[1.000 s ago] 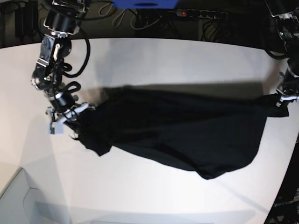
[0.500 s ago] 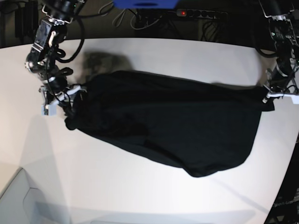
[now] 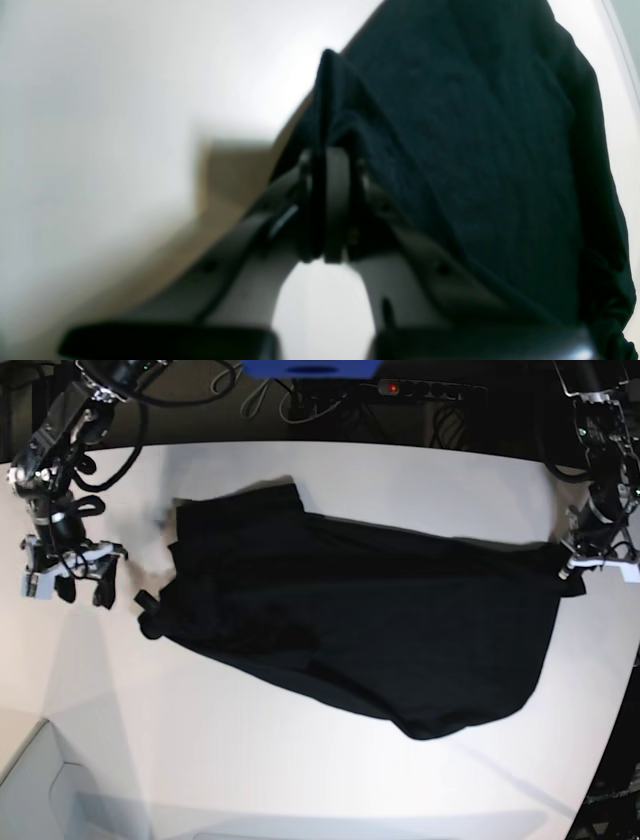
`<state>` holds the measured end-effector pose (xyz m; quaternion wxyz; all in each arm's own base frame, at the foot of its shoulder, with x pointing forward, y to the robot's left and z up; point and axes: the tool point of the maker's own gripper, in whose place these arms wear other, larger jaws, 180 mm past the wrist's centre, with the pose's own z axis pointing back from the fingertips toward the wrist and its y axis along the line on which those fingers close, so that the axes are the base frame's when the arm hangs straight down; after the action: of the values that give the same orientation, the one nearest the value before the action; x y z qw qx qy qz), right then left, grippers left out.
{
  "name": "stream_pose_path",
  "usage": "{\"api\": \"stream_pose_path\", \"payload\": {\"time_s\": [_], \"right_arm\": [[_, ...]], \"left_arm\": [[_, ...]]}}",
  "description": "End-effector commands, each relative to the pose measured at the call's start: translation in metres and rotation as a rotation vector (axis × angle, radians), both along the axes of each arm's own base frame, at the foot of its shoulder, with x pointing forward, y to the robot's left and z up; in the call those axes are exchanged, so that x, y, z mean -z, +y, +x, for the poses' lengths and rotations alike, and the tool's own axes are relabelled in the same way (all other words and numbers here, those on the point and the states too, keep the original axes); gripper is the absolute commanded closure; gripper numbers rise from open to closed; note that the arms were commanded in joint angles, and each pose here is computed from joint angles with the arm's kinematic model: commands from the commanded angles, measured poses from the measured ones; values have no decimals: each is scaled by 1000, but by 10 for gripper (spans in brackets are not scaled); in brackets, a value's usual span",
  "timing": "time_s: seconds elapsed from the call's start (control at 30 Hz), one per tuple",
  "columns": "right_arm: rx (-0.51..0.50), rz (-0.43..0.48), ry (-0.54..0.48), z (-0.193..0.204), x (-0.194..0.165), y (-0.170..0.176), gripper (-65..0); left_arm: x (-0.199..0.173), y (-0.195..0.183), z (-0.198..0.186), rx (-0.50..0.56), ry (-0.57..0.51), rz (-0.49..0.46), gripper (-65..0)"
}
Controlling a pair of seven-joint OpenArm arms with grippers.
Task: Layout the t-shirt on the table in an organized manner, then fold the t-shirt properly
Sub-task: 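Release the shirt and move both grippers to its edges, then grasp a sleeve with the right gripper and pull it outward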
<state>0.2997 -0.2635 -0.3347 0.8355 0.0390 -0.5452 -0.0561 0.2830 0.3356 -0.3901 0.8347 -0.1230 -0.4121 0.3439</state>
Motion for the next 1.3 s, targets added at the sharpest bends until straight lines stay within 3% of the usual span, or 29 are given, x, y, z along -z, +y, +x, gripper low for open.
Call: {"api": "stream_pose_path", "payload": {"time_s": [0.0, 0.27, 0.47, 0.63, 0.9, 1.03, 1.27], "right_arm": [[-45, -12, -76, 13, -21, 10, -427], [-300, 22, -27, 20, -4, 100, -425], [-446, 89, 78, -6, 35, 157, -425], [-435, 137, 197, -31, 75, 155, -425], [-414, 91, 252, -74, 79, 136, -425], [-431, 38, 252, -86, 69, 128, -425], [-386, -61, 166, -81, 29, 102, -425]], "left_arm": [[-13, 5, 6, 4, -36, 18, -4], [-16, 8, 6, 1, -39, 20, -23], [-20, 9, 10, -1, -52, 21, -223], [-57, 9, 21, -4, -155, 56, -335], [-106, -10, 68, -35, -347, -6, -340], [-88, -49, 97, 38, -322, -79, -340], [-5, -106, 113, 150, -94, -181, -340]]}}
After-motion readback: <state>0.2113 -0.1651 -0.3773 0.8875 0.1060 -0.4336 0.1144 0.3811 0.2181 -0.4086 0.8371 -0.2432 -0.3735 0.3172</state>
